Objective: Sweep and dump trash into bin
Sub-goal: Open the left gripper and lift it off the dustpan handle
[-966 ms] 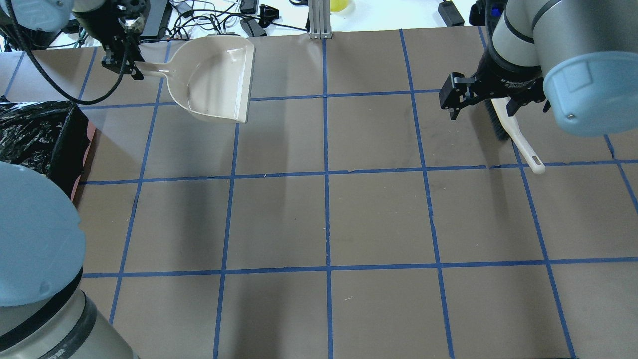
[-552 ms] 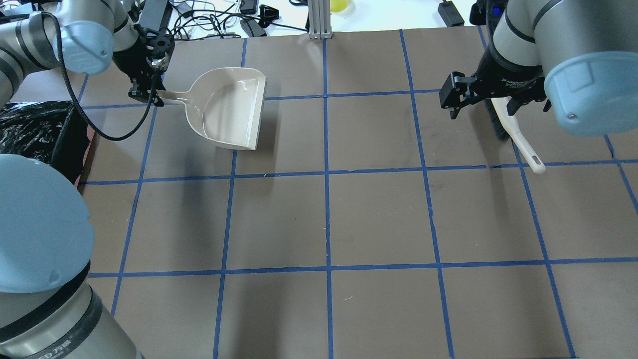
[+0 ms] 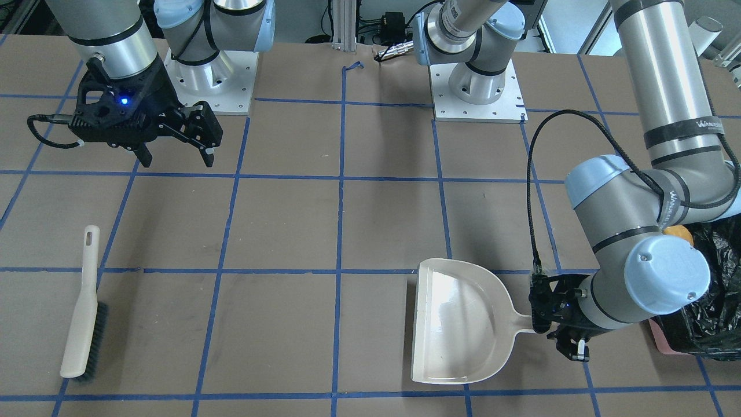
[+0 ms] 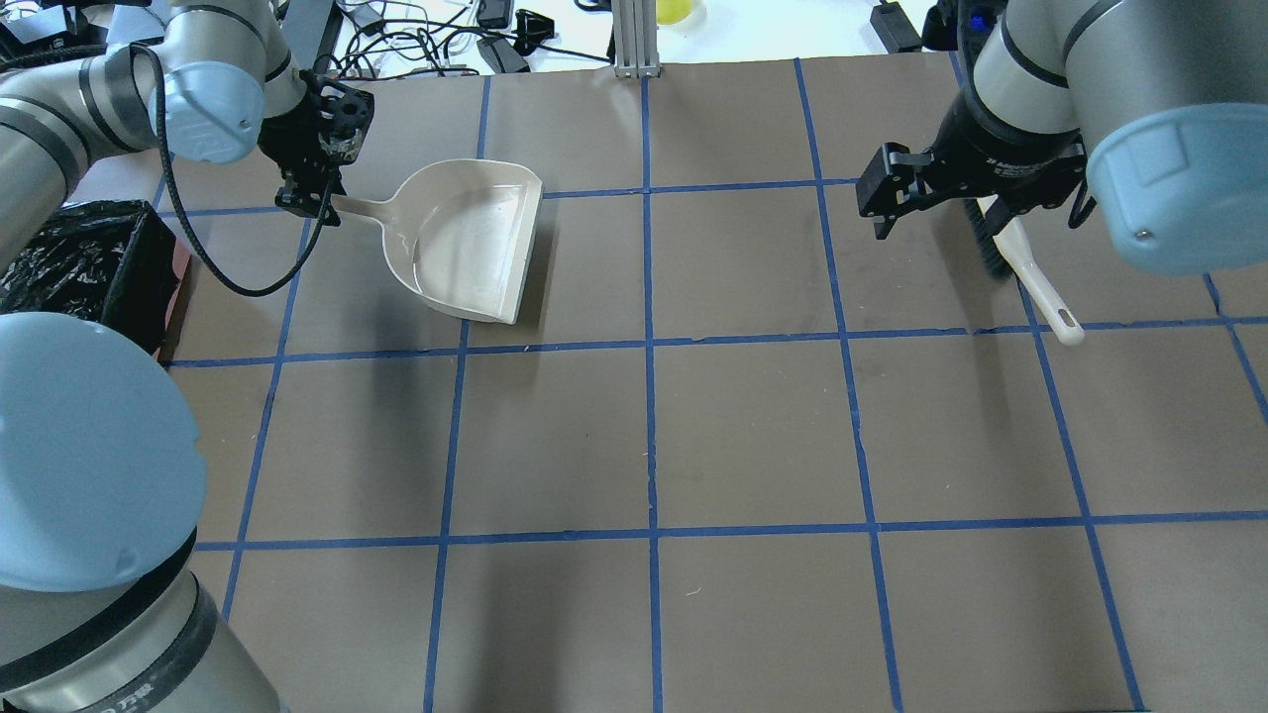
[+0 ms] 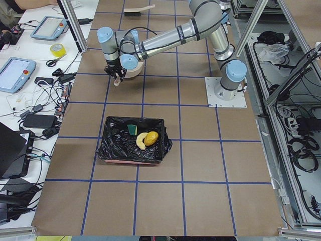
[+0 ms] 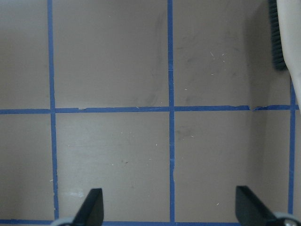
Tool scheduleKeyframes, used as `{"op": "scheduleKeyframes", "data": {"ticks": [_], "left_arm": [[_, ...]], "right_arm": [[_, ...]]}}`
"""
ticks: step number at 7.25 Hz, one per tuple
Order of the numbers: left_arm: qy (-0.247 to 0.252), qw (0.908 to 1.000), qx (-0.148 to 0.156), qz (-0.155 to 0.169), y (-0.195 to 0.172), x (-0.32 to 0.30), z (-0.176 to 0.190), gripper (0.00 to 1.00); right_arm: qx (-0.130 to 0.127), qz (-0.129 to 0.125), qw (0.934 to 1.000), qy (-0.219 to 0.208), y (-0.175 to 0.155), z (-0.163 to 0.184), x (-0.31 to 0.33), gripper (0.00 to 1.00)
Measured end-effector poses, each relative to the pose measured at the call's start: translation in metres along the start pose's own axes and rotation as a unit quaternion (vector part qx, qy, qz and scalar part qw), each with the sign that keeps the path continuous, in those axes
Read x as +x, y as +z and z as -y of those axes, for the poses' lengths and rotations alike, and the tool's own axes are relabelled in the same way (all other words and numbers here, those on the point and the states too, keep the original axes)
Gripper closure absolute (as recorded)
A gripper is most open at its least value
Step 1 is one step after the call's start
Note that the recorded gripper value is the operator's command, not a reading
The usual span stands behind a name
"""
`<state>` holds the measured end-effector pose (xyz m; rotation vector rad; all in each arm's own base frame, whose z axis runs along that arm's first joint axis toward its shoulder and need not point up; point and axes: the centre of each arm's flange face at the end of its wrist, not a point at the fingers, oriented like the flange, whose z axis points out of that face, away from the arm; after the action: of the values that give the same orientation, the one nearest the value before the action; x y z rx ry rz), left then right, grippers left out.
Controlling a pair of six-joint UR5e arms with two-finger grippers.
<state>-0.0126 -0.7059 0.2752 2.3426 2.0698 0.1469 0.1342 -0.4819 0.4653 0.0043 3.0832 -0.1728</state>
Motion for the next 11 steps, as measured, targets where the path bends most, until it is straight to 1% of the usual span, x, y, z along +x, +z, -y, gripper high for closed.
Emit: {"op": "scheduleKeyframes", "data": {"ticks": [2, 4, 6, 7, 8, 10, 11], "left_arm": [[0.000, 1.0000, -0.002, 0.000, 0.002, 0.001, 0.000, 1.00], [0.000, 1.0000, -0.003, -0.003, 0.008, 0.001, -0.002, 1.00], [-0.001, 1.0000, -0.002, -0.006, 0.014, 0.000, -0.004, 1.00], [-0.001, 1.0000, -0.002, -0.006, 0.017, 0.000, -0.005, 0.91], [-0.002, 1.0000, -0.003, -0.003, 0.020, 0.001, -0.006, 0.87], [-0.001, 1.0000, -0.004, 0.002, 0.022, 0.001, -0.007, 0.64], [-0.002, 1.0000, -0.004, 0.001, 0.023, 0.001, -0.006, 0.45]], "right_arm": [[-0.005, 0.006, 1.0000, 0.002, 0.003, -0.001, -0.001, 0.00], [-0.010, 0.004, 0.9999, 0.007, 0.007, -0.003, 0.000, 0.00], [-0.023, -0.014, 0.9996, 0.009, 0.009, -0.006, 0.004, 0.00], [-0.030, -0.020, 0.9993, 0.009, 0.011, -0.008, 0.005, 0.00], [-0.033, -0.022, 0.9992, 0.009, 0.011, -0.009, 0.005, 0.00], [-0.034, -0.023, 0.9991, 0.009, 0.010, -0.010, 0.005, 0.00], [-0.034, -0.023, 0.9991, 0.009, 0.009, -0.010, 0.005, 0.00]]}}
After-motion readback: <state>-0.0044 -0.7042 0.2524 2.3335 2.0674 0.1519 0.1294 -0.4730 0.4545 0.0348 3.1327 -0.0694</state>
